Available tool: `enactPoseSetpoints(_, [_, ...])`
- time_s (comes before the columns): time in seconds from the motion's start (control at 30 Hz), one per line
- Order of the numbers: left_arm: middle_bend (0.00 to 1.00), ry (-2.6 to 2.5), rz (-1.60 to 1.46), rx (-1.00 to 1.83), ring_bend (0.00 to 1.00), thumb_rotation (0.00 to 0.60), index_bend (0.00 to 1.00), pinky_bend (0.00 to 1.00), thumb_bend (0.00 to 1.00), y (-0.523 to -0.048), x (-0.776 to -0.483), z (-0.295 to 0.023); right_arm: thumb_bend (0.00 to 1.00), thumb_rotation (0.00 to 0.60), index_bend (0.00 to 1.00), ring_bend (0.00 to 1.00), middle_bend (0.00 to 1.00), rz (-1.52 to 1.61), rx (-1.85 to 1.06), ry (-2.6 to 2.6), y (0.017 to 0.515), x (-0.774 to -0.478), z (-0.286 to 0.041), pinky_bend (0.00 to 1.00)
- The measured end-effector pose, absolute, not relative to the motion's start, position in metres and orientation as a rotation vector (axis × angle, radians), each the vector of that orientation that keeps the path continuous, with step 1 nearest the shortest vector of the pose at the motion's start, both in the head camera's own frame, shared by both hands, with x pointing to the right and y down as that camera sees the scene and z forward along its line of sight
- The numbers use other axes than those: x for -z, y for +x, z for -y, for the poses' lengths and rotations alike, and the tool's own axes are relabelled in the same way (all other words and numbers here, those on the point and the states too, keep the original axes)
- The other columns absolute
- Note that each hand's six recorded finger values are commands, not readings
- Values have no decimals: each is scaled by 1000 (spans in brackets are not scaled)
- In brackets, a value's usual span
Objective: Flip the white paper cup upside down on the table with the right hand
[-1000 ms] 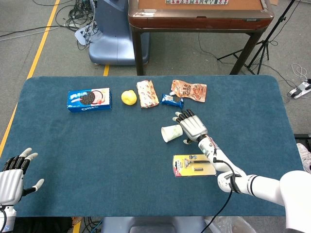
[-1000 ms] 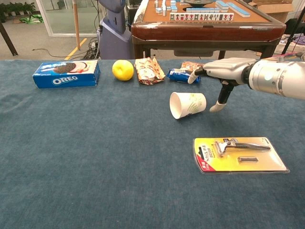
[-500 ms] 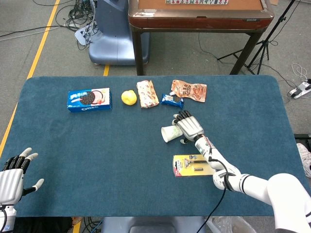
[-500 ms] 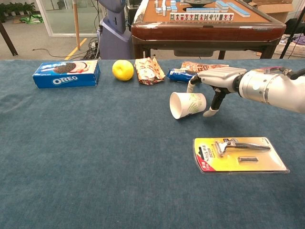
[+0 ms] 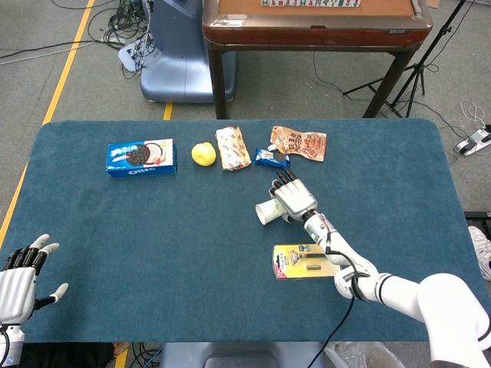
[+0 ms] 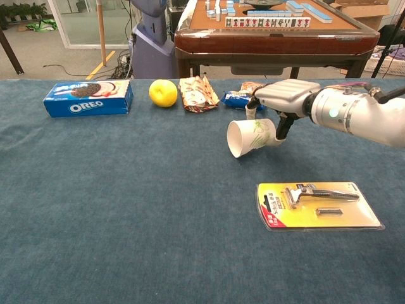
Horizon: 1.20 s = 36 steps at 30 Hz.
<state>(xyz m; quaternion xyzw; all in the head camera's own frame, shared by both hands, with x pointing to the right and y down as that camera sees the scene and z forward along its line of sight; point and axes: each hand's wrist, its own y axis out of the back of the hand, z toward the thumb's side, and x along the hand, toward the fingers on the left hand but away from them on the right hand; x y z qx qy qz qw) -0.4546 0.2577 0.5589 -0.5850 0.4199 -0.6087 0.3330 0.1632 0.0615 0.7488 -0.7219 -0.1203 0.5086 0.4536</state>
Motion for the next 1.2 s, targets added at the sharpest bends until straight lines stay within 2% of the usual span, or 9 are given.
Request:
enactPoseSetpoints(0.4, [125, -1545, -1091, 1576, 162, 600, 239, 131, 146, -453, -562, -258, 260, 600, 448, 26, 241, 38, -1085, -1366, 147, -720, -56, 0])
enactPoseSetpoints(0.63, [126, -1553, -1090, 1583, 162, 600, 239, 131, 146, -454, -563, -260, 265, 600, 448, 26, 235, -101, -1011, -1159, 139, -720, -61, 0])
enactPoseSetpoints(0.73, [126, -1553, -1091, 1582, 162, 600, 239, 131, 146, -454, -562, -260, 266, 600, 442, 22, 203, -151, -992, -1101, 138, -724, -65, 0])
enactPoseSetpoints(0.8, [126, -1551, -1093, 1582, 162, 600, 239, 132, 146, -455, -562, -260, 266, 600, 396, 11, 173, -175, -986, -1072, 137, -726, -67, 0])
enactPoseSetpoints(0.93, [126, -1556, -1090, 1587, 162, 600, 239, 131, 146, -455, -563, -262, 191, 600, 131, 0, 96, -182, -993, -1061, 133, -728, -72, 0])
enactPoseSetpoints(1.0, [126, -1556, -1090, 1588, 162, 600, 239, 131, 146, -455, -564, -262, 159, 600, 32, 0, 64, -165, -1000, -1079, 131, -727, -74, 0])
enactPoseSetpoints(1.07, [126, -1557, -1092, 1589, 162, 600, 239, 131, 146, -456, -564, -263, 153, 600, 0, 0, 52, -140, -1003, -1110, 128, -723, -75, 0])
enactPoseSetpoints(1.2, [126, -1559, -1091, 1589, 162, 600, 240, 131, 146, -455, -564, -263, 152, 600, 0, 0, 51, -85, -1023, -1181, 126, -717, -74, 0])
